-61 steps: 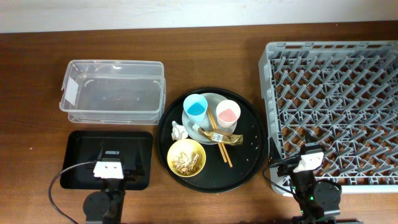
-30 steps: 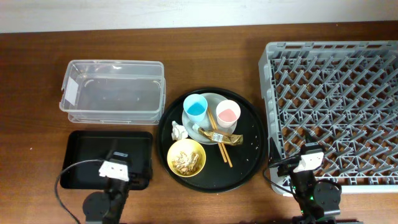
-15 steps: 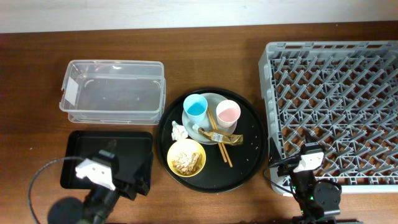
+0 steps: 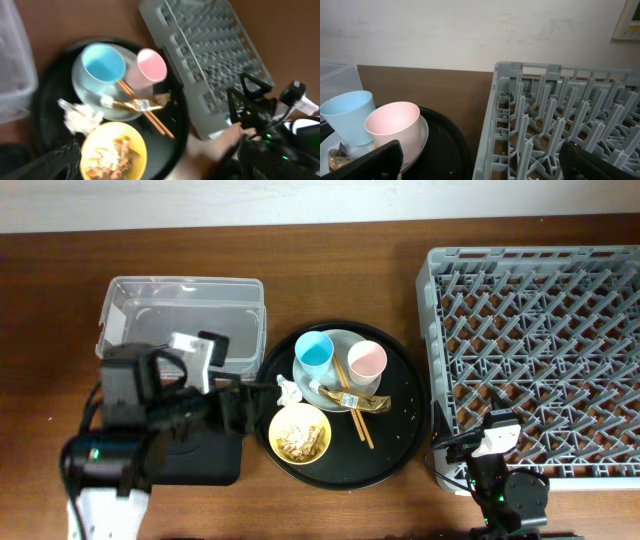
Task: Sort waste into correct bins and load items into the dishwasher rack
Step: 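Reach the left gripper to the white tissue and grasp it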
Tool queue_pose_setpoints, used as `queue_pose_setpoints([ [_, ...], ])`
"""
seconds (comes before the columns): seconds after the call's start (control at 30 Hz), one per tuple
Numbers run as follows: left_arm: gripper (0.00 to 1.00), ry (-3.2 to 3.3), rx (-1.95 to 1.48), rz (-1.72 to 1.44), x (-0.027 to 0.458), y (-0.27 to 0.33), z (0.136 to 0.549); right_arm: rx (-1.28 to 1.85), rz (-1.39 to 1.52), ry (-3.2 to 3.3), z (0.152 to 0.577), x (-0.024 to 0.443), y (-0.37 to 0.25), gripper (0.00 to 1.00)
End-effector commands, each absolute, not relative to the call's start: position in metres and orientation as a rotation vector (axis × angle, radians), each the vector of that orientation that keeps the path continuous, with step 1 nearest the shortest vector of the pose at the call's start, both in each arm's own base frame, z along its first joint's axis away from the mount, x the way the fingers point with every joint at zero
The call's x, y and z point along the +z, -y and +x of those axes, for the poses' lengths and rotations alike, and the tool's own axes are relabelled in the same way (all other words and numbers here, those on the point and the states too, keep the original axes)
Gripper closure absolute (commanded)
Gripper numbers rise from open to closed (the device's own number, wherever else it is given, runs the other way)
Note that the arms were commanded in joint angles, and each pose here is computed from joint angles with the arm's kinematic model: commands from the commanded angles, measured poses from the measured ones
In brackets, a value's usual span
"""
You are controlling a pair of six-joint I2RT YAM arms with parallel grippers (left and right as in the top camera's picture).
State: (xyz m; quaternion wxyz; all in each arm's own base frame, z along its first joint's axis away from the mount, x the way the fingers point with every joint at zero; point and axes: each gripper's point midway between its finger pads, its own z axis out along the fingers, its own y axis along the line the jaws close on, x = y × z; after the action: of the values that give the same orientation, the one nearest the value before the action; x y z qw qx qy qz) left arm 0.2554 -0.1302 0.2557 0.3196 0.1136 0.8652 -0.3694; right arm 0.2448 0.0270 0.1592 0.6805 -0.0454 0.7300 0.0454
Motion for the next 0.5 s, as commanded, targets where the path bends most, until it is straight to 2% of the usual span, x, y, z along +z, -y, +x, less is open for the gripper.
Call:
queue_pose_setpoints([
  [0.0,0.18,-2.335,-1.163,0.345,0.244,0.154,0.252,0.115,-0.109,-1.641,0.244,0.157,-0.030,0.02],
  [0.07,0.31,-2.385,-1.181,0.355,0.233,0.162,0.253,0.115,-0.109,-1.641,0.244,0.157,-0.030,0.02],
  [0.1,0.35,-2.447,-1.154,0.302,0.222,0.164,0.255,0.115,-0.109,-1.641,0.244,0.157,-0.030,0.02],
  [0.23,0.49,-2.660,-0.672,-0.037,0.175,0.143,0.272,0.115,-0.109,-1.641,0.244,0.157,-0.030,0.02],
  [0.3,0.48,-2.660,-0.490,-0.113,0.166,0.134,0.277,0.115,-0.109,-1.641,0.244,0.157,-0.030,0.02],
  [0.37,0.42,-2.634,-0.273,-0.202,0.157,0.126,0.284,0.115,-0.109,-1.641,0.244,0.157,-0.030,0.02],
  [0.47,0.40,-2.659,-0.296,-0.160,0.145,0.150,0.285,0.115,-0.109,-1.641,0.244,0.157,-0.030,0.01],
])
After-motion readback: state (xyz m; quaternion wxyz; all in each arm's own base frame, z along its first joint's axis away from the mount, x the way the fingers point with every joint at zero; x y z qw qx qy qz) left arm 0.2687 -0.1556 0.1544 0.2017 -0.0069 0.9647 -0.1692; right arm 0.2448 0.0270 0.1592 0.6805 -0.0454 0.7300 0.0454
